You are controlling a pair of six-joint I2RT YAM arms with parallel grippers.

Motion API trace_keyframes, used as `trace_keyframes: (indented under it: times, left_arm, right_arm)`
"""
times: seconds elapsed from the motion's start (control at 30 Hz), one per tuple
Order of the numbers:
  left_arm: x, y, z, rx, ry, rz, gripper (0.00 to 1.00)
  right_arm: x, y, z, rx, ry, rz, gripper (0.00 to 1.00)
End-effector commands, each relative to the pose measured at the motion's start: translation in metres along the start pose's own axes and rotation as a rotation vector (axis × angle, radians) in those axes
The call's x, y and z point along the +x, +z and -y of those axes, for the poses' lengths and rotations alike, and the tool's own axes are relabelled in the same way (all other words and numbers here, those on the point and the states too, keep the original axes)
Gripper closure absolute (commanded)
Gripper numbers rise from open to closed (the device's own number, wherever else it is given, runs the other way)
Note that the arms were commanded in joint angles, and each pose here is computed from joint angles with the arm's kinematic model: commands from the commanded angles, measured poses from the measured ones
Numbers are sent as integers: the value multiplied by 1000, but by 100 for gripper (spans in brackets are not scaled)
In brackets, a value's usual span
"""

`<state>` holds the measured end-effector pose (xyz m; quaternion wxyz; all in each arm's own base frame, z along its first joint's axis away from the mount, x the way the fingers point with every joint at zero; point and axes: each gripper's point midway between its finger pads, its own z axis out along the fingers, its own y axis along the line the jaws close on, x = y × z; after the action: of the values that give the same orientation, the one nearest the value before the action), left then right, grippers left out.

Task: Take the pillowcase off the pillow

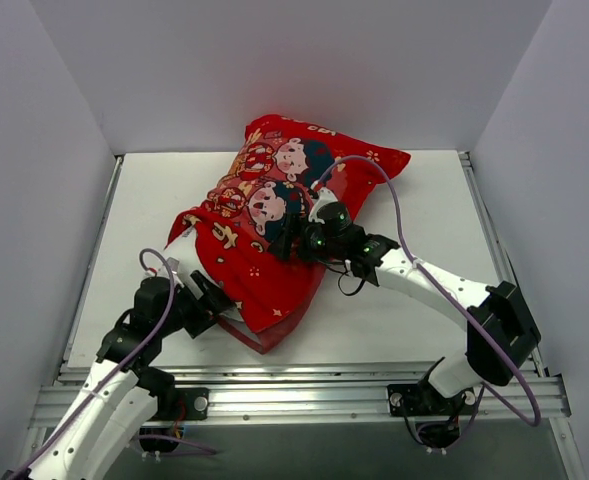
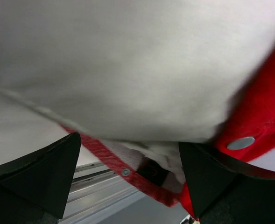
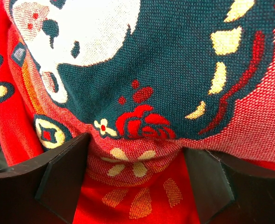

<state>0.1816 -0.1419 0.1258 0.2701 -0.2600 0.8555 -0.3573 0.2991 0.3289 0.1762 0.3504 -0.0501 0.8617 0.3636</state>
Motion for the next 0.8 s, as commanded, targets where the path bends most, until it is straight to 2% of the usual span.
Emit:
trace_keyframes:
  times: [0.0, 0.2, 0.37, 0.4, 0.43, 0.5, 0.53, 0.6, 0.63, 0.67, 0.7, 0.77]
  left_arm:
    - [-10, -2, 59, 242, 21, 46, 6]
    - [-1, 13, 78, 284, 33, 11, 6]
    - [-5, 27, 83, 277, 22, 50, 6]
    - [-4, 29, 83, 278, 22, 52, 1]
    - [-3, 33, 82, 269, 19, 53, 3]
    - [-5, 36, 81, 262, 15, 70, 14]
    - [-4, 39, 81, 255, 20, 69, 35]
    - [-3, 40, 82, 256, 19, 70, 56]
    - [-2, 40, 82, 256, 22, 66, 80]
    - [-2, 40, 84, 258, 22, 68, 90]
    - [-4, 39, 86, 264, 26, 75, 97]
    - [-5, 36, 92, 272, 37, 78, 98]
  right_arm:
    - [-39, 2, -29, -96, -33, 131, 25]
    - [-36, 4, -31, -111, -31, 118, 25]
    - [-37, 2, -34, -122, -22, 125, 25]
    - [-35, 2, -35, -126, -21, 121, 25]
    - [-34, 2, -34, -126, -19, 118, 25]
    - [-33, 1, -36, -131, -17, 117, 25]
    - [-33, 0, -36, -132, -16, 116, 25]
    - [-33, -3, -37, -134, -17, 116, 25]
    - [-32, -4, -37, -131, -16, 117, 25]
    - [-32, -9, -36, -129, -15, 121, 25]
    - [-32, -12, -35, -120, -11, 128, 25]
    - [-33, -23, -36, -108, -7, 140, 25]
